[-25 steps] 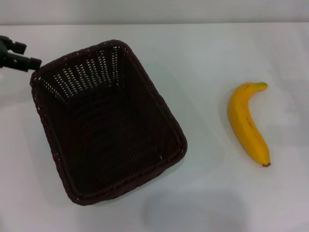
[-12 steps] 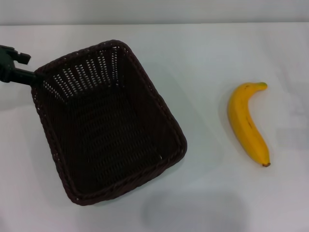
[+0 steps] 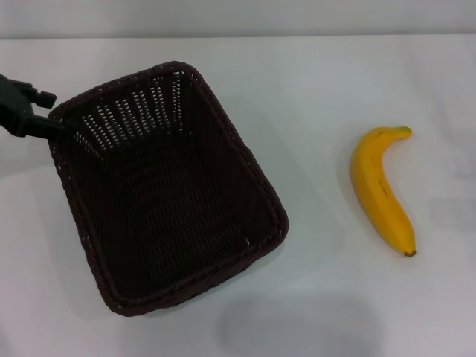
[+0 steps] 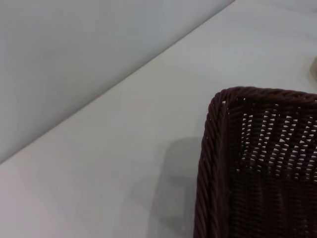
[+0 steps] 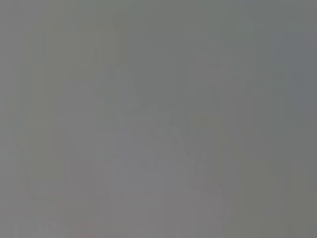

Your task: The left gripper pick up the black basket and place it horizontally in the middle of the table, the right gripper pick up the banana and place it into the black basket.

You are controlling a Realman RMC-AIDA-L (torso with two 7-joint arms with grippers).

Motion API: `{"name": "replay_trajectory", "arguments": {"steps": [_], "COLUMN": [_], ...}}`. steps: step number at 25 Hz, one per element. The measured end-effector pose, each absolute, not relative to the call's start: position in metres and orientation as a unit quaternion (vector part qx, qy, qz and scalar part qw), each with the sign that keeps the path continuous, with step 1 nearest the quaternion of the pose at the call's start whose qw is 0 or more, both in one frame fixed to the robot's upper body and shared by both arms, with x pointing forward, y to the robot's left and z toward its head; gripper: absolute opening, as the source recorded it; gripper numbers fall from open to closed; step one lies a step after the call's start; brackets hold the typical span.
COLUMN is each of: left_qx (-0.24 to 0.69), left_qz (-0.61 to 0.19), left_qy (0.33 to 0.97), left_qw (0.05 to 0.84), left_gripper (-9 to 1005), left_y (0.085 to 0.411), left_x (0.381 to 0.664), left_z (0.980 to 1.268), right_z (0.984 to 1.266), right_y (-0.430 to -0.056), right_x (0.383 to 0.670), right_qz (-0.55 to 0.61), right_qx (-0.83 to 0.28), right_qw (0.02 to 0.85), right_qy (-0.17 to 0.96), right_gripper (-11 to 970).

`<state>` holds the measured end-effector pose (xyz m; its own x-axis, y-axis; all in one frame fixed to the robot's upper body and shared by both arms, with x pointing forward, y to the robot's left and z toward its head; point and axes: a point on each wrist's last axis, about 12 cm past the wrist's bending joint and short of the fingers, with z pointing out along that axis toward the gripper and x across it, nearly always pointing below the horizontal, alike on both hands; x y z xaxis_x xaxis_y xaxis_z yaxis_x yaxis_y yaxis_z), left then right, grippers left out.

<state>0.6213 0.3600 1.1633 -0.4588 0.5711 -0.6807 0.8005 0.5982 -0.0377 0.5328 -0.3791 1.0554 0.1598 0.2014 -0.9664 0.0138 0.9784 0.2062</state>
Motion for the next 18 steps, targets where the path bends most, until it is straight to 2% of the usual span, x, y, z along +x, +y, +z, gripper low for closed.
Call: {"name": "replay_trajectory", "arguments": {"steps": [10, 18], "left_qx": [0.399, 0.391], "left_qz": [-0.219, -0.198], "left_qy": [0.852, 0.856], "left_qw": [0.259, 0.273], "left_gripper": [723, 720], "left_y": [0.356, 0.364], "left_x": [0.608, 0.602], "left_z": [1.173, 1.18], "right_z": [1.059, 1.059], "right_y": [-0.383, -0.384], "right_x": [0.534, 0.534], "right_qz": [0.058, 0.058], "right_qx": [0.09, 0.09], "right_qw": [0.761, 0.762], "right_qy": [0.639, 0.639], "right_gripper": [842, 842]}}
